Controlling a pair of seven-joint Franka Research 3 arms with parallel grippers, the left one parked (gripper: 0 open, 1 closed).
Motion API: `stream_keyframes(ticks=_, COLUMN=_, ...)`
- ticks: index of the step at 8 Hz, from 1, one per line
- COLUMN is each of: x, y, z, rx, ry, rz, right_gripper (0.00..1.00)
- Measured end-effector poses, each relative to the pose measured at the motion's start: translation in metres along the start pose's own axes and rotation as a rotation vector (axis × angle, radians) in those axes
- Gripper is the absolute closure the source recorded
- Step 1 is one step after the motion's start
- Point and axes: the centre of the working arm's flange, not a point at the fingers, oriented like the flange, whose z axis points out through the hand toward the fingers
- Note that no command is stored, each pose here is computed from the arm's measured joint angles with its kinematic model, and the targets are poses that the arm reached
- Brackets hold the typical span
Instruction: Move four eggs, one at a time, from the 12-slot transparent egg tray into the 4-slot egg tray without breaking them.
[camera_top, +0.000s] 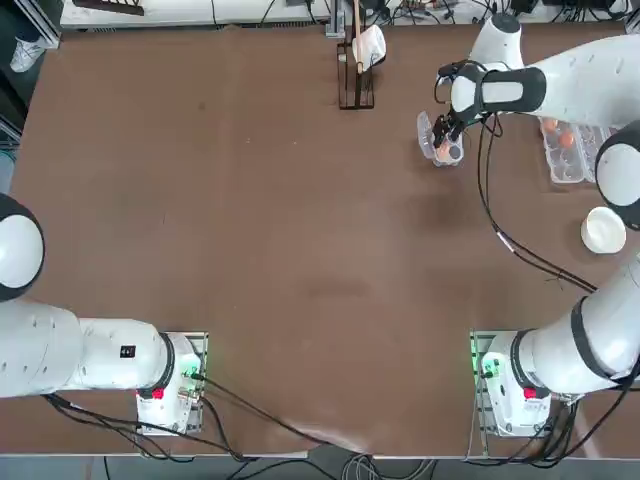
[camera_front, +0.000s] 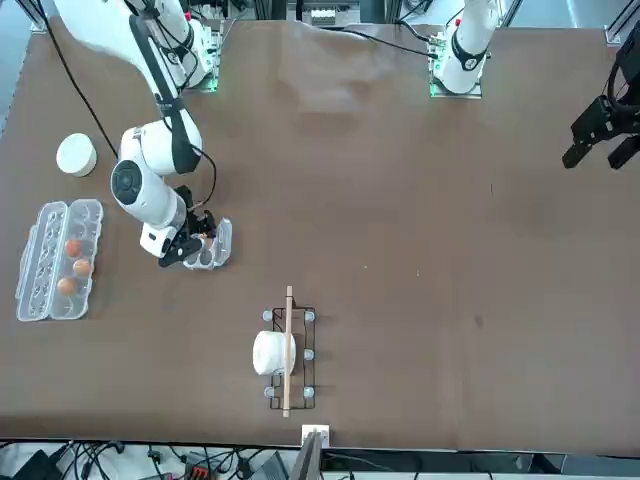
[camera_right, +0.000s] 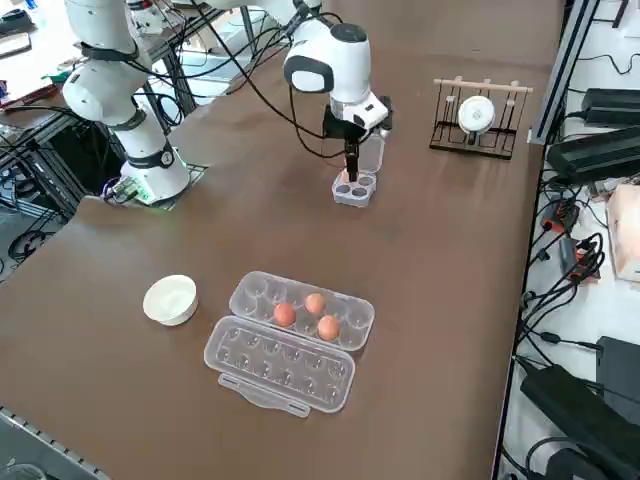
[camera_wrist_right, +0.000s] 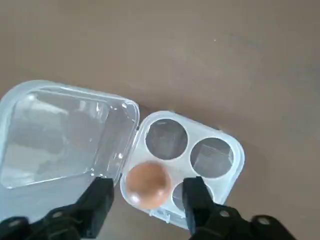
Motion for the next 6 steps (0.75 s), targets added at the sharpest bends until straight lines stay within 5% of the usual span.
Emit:
stream_keyframes(ticks=1, x=0.001, y=0.001, z=-0.004, rx=-0.002, ry=0.008, rz=0.001, right_gripper=0.01)
stream_keyframes(ticks=4, x=0.005, y=0.018, z=-0.035, rx=-0.015, ry=0.047, rz=0.025, right_gripper=0.00)
stream_keyframes(ticks=6, x=-0.001, y=0.056, z=-0.073, rx=-0.001, ry=-0.001, rz=0.017, right_gripper=0.00)
